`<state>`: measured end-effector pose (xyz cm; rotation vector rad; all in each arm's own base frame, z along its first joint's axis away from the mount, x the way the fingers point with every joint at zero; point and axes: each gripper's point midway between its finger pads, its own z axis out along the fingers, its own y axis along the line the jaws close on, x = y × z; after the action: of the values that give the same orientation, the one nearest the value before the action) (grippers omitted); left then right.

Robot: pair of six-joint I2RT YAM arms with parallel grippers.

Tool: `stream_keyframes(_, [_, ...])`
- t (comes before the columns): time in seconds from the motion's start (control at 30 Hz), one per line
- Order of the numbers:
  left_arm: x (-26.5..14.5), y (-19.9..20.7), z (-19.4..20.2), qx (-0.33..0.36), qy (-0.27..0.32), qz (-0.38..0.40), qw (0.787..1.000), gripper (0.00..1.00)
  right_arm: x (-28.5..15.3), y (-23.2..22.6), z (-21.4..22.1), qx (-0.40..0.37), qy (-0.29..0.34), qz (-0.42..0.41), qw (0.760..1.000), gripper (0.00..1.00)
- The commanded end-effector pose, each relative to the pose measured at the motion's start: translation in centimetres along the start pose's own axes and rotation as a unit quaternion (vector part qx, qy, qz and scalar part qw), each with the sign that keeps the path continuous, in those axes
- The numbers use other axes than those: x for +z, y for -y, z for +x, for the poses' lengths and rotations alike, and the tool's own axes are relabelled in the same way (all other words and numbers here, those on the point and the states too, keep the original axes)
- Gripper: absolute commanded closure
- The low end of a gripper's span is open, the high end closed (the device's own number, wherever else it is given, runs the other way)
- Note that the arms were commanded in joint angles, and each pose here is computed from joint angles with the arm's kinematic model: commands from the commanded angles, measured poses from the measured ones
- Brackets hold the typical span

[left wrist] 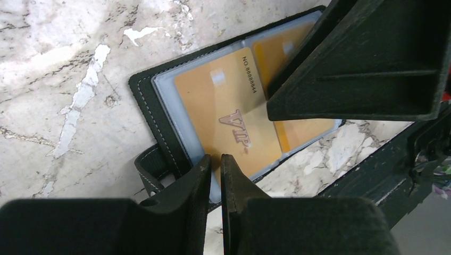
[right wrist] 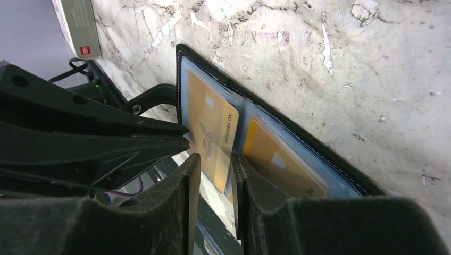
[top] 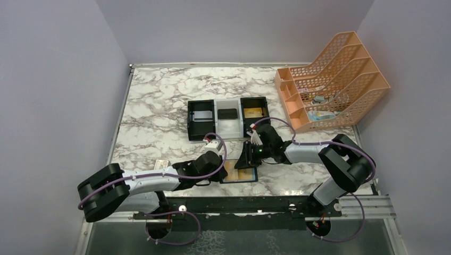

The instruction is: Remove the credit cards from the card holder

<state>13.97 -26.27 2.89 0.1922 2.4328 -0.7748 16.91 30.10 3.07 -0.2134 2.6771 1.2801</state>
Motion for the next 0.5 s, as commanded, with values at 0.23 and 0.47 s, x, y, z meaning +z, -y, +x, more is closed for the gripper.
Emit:
stream_keyframes(0.23, [0.1,-0.3,-0.1,0.008,-0.003,-0.019,1.0,0.84,0.5,1.0,-0.3,0.005,0.007,0.028,1.0,0.73])
stream_keyframes(0.47, [0.4,-1.0,0.5,0.011,-0.015,-0.032,0.999,0.84,0.7,1.4,0.4,-0.003,-0.014,0.025,1.0,0.8])
